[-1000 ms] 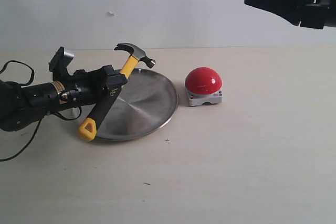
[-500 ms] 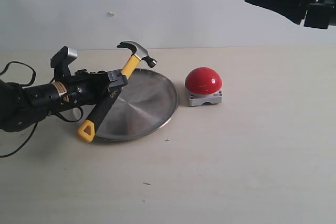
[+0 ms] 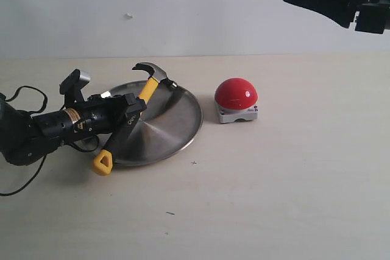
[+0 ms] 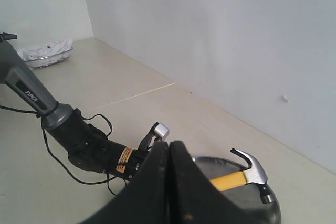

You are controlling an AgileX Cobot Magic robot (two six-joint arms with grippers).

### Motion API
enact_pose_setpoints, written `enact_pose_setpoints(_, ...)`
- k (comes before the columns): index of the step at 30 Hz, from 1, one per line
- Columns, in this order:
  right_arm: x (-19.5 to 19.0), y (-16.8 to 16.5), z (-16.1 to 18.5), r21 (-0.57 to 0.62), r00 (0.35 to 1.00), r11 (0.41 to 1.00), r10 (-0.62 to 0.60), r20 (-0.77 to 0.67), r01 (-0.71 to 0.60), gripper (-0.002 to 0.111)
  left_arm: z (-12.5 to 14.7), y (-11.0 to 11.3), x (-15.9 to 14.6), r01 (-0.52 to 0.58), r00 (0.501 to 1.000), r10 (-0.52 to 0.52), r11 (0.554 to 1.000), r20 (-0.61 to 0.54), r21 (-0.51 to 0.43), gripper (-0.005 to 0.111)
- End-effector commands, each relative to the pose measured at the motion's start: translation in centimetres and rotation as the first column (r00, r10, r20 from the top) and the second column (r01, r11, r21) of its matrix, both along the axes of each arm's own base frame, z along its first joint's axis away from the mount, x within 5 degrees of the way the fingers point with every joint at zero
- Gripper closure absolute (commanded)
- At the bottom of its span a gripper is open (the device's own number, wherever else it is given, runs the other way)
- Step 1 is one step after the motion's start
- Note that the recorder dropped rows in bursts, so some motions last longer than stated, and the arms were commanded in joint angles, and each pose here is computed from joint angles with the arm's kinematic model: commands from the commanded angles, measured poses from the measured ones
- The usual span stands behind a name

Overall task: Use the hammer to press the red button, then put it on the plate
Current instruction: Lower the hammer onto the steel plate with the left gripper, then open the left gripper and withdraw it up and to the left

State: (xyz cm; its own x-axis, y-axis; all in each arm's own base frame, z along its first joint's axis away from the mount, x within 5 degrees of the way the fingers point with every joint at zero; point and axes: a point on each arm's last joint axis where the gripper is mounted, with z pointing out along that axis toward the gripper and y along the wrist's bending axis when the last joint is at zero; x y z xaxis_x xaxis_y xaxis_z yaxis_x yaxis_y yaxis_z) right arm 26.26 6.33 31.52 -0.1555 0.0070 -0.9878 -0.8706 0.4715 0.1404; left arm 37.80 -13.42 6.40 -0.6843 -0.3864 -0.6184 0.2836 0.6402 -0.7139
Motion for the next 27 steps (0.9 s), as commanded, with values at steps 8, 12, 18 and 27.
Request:
enact_pose_setpoints(8,-0.22,-0.08,0.16,0.004,1.000,1.000,0.003,0.013,-0.003,0.108,1.43,-0.14,0.48,0.003,0.997,0.003,0.997,0.079,-0.072,0.106)
enact_pose_setpoints(12,-0.22,-0.08,0.16,0.004,1.000,1.000,0.003,0.013,-0.003,0.108,1.42,-0.17,0.45,0.009,0.996,-0.004,0.998,0.084,-0.065,0.094)
enact_pose_setpoints(18,-0.22,-0.08,0.16,0.004,1.000,1.000,0.003,0.013,-0.003,0.108,1.43,-0.14,0.49,0.004,0.996,0.002,0.998,0.084,-0.067,0.073)
enact_pose_setpoints(27,-0.22,-0.08,0.13,0.001,1.000,1.000,0.004,0.012,-0.004,0.108,1.89,-0.17,0.51,0.007,0.996,0.000,0.997,0.095,-0.071,0.054)
